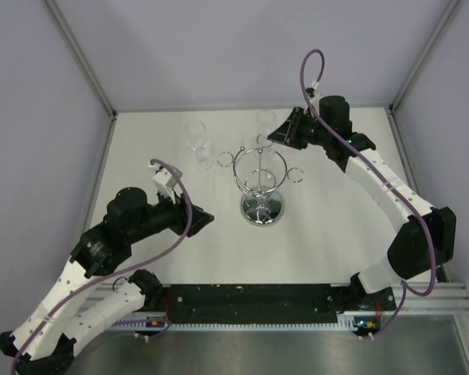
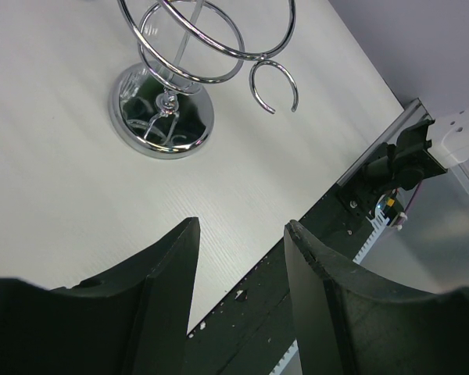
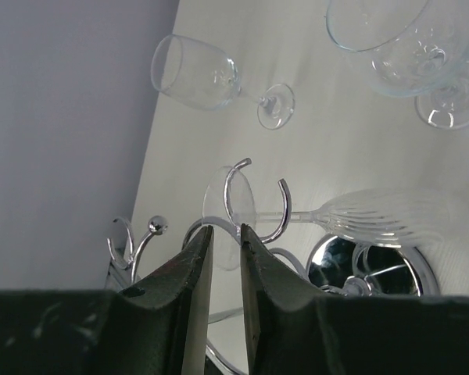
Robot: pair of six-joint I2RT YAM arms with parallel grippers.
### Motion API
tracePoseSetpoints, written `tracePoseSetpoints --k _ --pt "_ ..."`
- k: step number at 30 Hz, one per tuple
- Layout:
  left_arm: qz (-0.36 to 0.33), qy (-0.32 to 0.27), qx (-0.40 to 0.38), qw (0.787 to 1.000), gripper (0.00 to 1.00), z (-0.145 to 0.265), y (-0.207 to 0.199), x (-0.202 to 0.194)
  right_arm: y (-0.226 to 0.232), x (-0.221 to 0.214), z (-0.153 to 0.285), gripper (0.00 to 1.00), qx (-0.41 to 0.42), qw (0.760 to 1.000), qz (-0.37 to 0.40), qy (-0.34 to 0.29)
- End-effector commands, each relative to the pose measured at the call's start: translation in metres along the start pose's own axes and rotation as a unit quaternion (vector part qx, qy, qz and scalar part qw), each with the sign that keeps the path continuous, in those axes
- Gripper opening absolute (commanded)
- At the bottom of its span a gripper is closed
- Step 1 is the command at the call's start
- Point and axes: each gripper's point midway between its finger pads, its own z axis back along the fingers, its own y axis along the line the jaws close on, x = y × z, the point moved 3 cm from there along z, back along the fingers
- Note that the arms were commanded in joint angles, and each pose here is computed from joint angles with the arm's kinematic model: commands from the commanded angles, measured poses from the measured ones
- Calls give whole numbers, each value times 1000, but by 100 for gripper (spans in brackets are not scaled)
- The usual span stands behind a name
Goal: Take the wine glass off the wine glass rack
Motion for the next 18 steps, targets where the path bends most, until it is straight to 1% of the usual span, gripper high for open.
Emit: tracePoseSetpoints --k 1,6,9,14,16,18 --pt "-4 -19 -12 1000 53 -3 -4 8 19 14 12 21 38 999 9 -27" --pt "-4 -20 -12 1000 53 -2 -4 8 16 10 4 22 45 999 -3 -17" --pt "-7 -22 -11 1000 53 -1 -4 10 13 12 2 22 38 999 -2 -22" --pt "-7 -19 -9 1000 53 -2 -3 9 13 18 10 27 18 999 10 -45" --pt "-7 -18 -10 1000 53 -3 -4 9 10 22 14 32 1 998 16 -57" --pt "-7 -16 -11 1000 53 -4 -4 9 8 24 20 32 -14 997 24 -69"
